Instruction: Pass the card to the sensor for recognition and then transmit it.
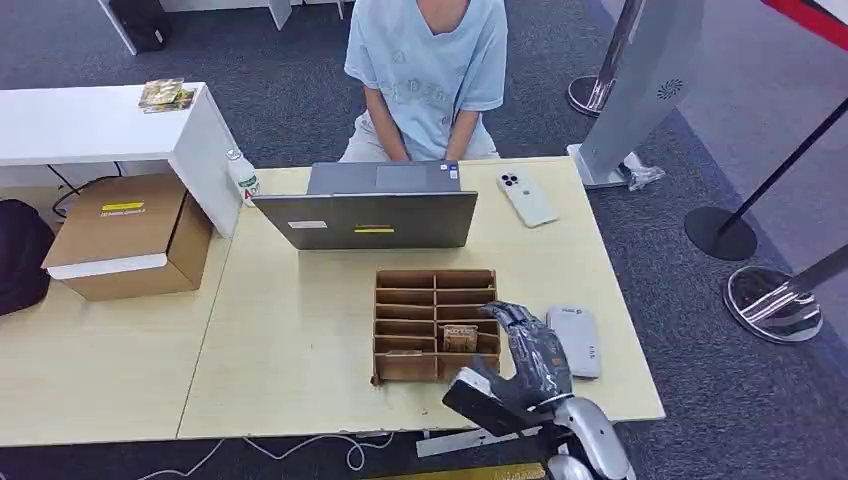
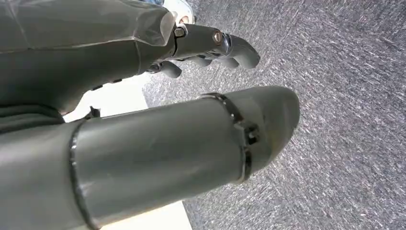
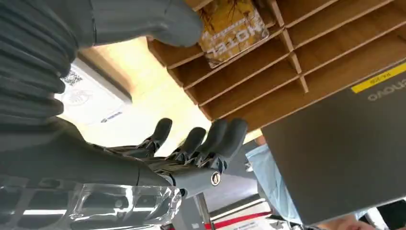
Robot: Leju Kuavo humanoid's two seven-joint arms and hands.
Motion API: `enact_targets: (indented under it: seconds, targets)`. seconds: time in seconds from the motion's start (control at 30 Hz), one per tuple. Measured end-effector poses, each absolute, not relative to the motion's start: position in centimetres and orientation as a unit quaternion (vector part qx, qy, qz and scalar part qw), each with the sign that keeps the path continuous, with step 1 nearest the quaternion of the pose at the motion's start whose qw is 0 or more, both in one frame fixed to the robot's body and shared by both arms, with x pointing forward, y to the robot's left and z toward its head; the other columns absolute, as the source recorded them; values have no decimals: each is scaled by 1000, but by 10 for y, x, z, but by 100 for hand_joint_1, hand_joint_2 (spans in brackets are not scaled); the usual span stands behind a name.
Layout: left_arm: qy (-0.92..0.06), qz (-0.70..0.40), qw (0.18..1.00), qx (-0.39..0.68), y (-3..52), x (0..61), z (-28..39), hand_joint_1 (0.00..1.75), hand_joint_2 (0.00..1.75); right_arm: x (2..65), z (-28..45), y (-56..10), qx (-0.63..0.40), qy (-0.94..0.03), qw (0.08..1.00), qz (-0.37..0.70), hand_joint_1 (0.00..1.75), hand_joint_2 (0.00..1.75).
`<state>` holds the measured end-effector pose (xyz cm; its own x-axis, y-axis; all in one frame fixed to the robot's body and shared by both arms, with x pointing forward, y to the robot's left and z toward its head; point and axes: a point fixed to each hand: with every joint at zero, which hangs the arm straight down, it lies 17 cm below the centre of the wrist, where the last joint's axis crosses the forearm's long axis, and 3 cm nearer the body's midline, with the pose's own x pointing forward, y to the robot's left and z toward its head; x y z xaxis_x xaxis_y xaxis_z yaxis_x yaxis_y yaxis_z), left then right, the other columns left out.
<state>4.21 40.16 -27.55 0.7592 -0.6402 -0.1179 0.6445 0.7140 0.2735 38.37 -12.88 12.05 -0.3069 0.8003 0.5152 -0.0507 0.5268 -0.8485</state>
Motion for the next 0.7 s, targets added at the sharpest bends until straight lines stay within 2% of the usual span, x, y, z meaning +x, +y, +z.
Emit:
enact_targets:
  seconds: [0.03,0.13,0.17,0.23,0.4,0.6,0.67,0.7]
  targets:
    - [7,-347,926,150,402,42,-275,0,0,384,120,-127,-267,-699,524,407,63,175]
    - [7,-347,926,150,401,42,-276,0,0,385,117,-124,-265,-697,524,413,79,175]
    - [6,-348,926,150,401,43,-276,0,0,386,117,-124,-267,-696,522,414,70,175]
    - [6,-348,925,150,401,43,-276,0,0,388,118,-124,-273,-697,518,415,66,175]
    - [5,-348,925,150,401,43,-276,0,0,395,120,-128,-294,-693,511,416,86,175]
    - [3,-349,925,150,401,44,-276,0,0,396,119,-130,-303,-687,511,418,68,175]
    - [1,-350,925,149,400,45,-276,0,0,396,119,-130,-304,-686,511,419,54,175]
    - [1,-350,925,149,400,45,-276,0,0,396,119,-130,-305,-687,510,419,52,175]
